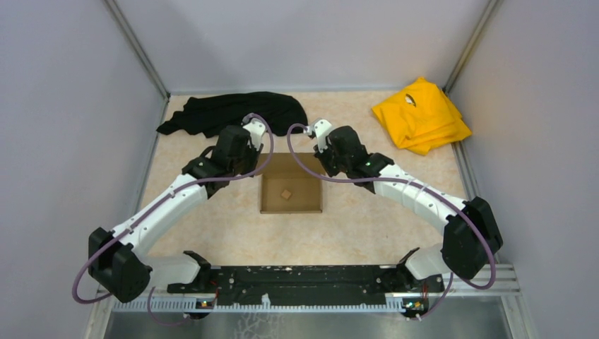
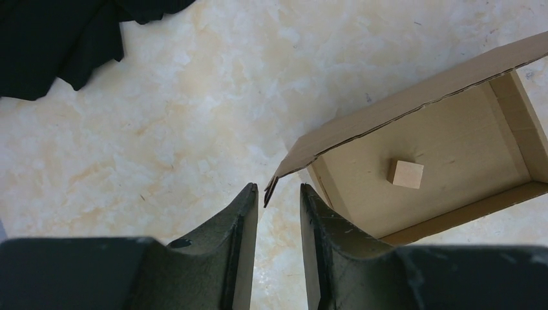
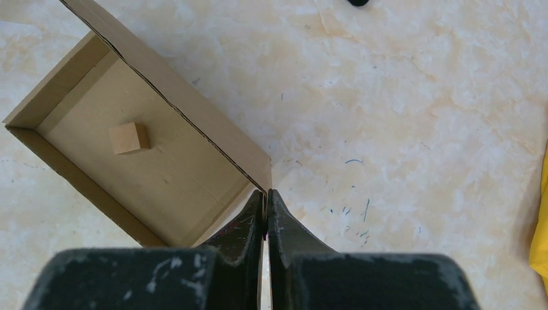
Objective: Fold the paper box
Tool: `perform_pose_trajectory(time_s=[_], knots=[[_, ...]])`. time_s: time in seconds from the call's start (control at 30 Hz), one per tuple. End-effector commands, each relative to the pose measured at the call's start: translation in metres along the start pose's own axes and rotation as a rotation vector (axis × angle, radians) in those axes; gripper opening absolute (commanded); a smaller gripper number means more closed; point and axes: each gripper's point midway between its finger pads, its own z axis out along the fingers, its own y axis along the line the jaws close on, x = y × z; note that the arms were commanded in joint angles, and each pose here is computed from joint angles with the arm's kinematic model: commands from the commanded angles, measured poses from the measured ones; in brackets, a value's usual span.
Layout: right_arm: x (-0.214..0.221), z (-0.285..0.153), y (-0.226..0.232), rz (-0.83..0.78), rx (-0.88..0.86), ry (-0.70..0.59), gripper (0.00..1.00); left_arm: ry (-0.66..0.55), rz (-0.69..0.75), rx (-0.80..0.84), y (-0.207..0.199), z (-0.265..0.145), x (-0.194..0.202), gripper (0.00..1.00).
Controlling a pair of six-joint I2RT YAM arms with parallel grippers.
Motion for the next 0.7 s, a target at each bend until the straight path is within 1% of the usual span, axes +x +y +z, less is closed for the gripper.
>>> perform_pose_trajectory(time_s=[0.0, 0.27, 0.67], knots=[[-0.029, -0.002, 0.005, -0.005, -0.015, -0.083, 0.00, -0.032, 0.038, -0.010, 0.005, -0.005, -0.010, 0.37], [-0.028, -0.002, 0.006, -0.012, -0.021, -0.079, 0.00, -0.008, 0.053, 0.024, 0.000, 0.001, -0.004, 0.35], [-0.028, -0.005, 0.008, -0.036, -0.040, -0.085, 0.00, -0.010, 0.024, 0.069, 0.000, 0.009, -0.002, 0.34]])
